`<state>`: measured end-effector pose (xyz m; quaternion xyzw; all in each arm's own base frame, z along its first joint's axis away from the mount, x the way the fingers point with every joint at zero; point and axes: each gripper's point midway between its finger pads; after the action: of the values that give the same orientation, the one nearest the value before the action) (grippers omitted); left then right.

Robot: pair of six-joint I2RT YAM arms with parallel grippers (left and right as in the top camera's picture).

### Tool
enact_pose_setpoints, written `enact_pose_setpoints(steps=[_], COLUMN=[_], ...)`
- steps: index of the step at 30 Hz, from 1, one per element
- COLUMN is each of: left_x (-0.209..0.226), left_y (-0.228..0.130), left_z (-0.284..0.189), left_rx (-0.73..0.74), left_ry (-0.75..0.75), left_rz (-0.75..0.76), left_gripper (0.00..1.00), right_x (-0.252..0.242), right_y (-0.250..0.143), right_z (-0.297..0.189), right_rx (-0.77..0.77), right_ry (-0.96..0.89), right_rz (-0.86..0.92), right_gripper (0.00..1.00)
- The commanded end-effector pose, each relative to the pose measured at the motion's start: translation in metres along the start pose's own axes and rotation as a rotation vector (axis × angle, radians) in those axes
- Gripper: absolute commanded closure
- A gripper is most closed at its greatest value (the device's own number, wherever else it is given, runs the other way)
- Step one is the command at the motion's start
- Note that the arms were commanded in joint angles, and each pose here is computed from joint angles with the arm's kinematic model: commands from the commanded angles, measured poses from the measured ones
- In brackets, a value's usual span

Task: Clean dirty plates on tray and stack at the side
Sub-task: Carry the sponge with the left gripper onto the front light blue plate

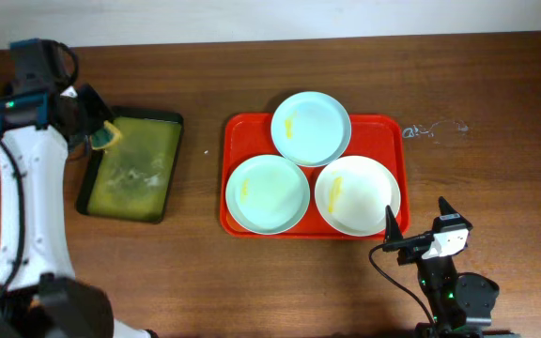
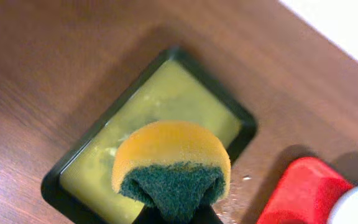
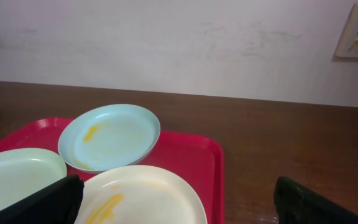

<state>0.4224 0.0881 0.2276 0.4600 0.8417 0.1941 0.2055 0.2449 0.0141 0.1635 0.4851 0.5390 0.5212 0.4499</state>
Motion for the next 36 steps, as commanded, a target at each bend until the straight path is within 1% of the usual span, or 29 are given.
enact_pose_setpoints(steps=[1, 3, 4, 5, 6, 7, 8, 9, 10, 11, 12, 13, 15, 16, 18, 19, 20, 21, 24, 25, 27, 29, 32, 35, 36], left_x=[0.020, 0.024, 0.026, 0.014, 0.001, -0.006, -0.016, -0.040, -0.054, -0.067, -0.079, -0.093, -0.120, -0.139, -0.152, -0.170, -0.184, -0.189, -0.207, -0.212, -0.209, -0.203, -0.207, -0.203, -0.201], left_y=[-0.038, -0.077, -0.080, -0.068, -0.048, -0.026, -0.009, -0.002, -0.006, -0.019, -0.043, -0.080, -0.128, -0.158, -0.205, -0.230, -0.245, -0.254, -0.277, -0.280, -0.281, -0.286, -0.296, -0.297, -0.294], left_z=[0.075, 0.129, 0.126, 0.103, 0.070, 0.028, -0.028, -0.094, -0.125, -0.153, -0.177, -0.191, -0.180, -0.159, -0.087, -0.046, -0.018, -0.001, 0.061, 0.078, 0.099, 0.105, 0.101, 0.099, 0.092], left_rx=[0.121, 0.255, 0.273, 0.272, 0.231, 0.161, 0.070, -0.042, -0.085, -0.102, -0.080, -0.002, 0.124, 0.187, 0.256, 0.250, 0.226, 0.215, 0.175, 0.133, 0.081, 0.097, 0.109, 0.117, 0.117], left_ry=[0.112, 0.104, 0.110, 0.051, 0.001, -0.023, -0.081, -0.222, -0.301, -0.379, -0.432, -0.468, -0.505, -0.518, -0.414, -0.441, -0.472, -0.471, -0.404, -0.371, -0.294, -0.267, -0.280, -0.265, -0.262], left_rz=[0.033, 0.032, 0.034, 0.088, 0.111, 0.110, 0.112, 0.132, 0.155, 0.186, 0.230, 0.306, 0.426, 0.493, 0.419, 0.417, 0.436, 0.447, 0.493, 0.505, 0.520, 0.531, 0.553, 0.559, 0.560], left_gripper=[1.00, 1.00, 1.00, 1.00, 1.00, 1.00, 1.00, 1.00, 1.00, 1.00, 1.00, 1.00, 1.00, 1.00, 1.00, 1.00, 1.00, 1.00, 1.00, 1.00, 1.00, 1.00, 1.00, 1.00, 1.00], right_x=[-0.002, -0.002, -0.002, -0.002, -0.002, -0.002, -0.002, -0.002, -0.002, -0.002, -0.002, -0.002, -0.002, -0.002, -0.002, -0.002, -0.002, -0.002, -0.002, -0.002, -0.002, -0.002, -0.002, -0.002, -0.002], right_y=[-0.002, -0.002, -0.002, -0.002, -0.002, -0.002, -0.002, -0.002, -0.002, -0.002, -0.002, -0.002, -0.002, -0.002, -0.002, -0.002, -0.002, -0.002, -0.002, -0.002, -0.002, -0.002, -0.002, -0.002, -0.002], right_z=[0.000, 0.000, 0.000, 0.000, 0.000, 0.000, 0.000, 0.000, 0.000, 0.000, 0.000, 0.000, 0.000, 0.000, 0.000, 0.000, 0.000, 0.000, 0.000, 0.000, 0.000, 0.000, 0.000, 0.000, 0.000], right_rx=[0.004, 0.004, 0.004, 0.004, 0.004, 0.004, 0.004, 0.004, 0.004, 0.004, 0.004, 0.004, 0.004, 0.004, 0.004, 0.004, 0.004, 0.004, 0.004, 0.004, 0.004, 0.004, 0.004, 0.004, 0.004], right_ry=[-0.008, -0.008, -0.008, -0.008, -0.008, -0.008, -0.008, -0.008, -0.008, -0.008, -0.008, -0.008, -0.008, -0.008, -0.008, -0.008, -0.008, -0.008, -0.008, -0.008, -0.008, -0.008, -0.008, -0.008, -0.008], right_rz=[0.005, 0.005, 0.005, 0.005, 0.005, 0.005, 0.005, 0.005, 0.005, 0.005, 0.005, 0.005, 0.005, 0.005, 0.005, 0.005, 0.005, 0.005, 0.005, 0.005, 0.005, 0.005, 0.005, 0.005, 0.005], right_gripper=[0.02, 0.02, 0.02, 0.02, 0.02, 0.02, 0.02, 0.01, 0.01, 0.02, 0.02, 0.02, 0.02, 0.02, 0.02, 0.02, 0.02, 0.02, 0.02, 0.02, 0.02, 0.02, 0.02, 0.02, 0.02])
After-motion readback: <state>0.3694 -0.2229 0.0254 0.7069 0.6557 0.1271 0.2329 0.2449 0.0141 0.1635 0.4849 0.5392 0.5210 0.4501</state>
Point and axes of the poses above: each gripper's point midway between its finger pads, its own z axis out along the fingers, its own x axis along the line the jaws close on, y = z × x, and after that the axes turned 2 degrees about z, right-handed
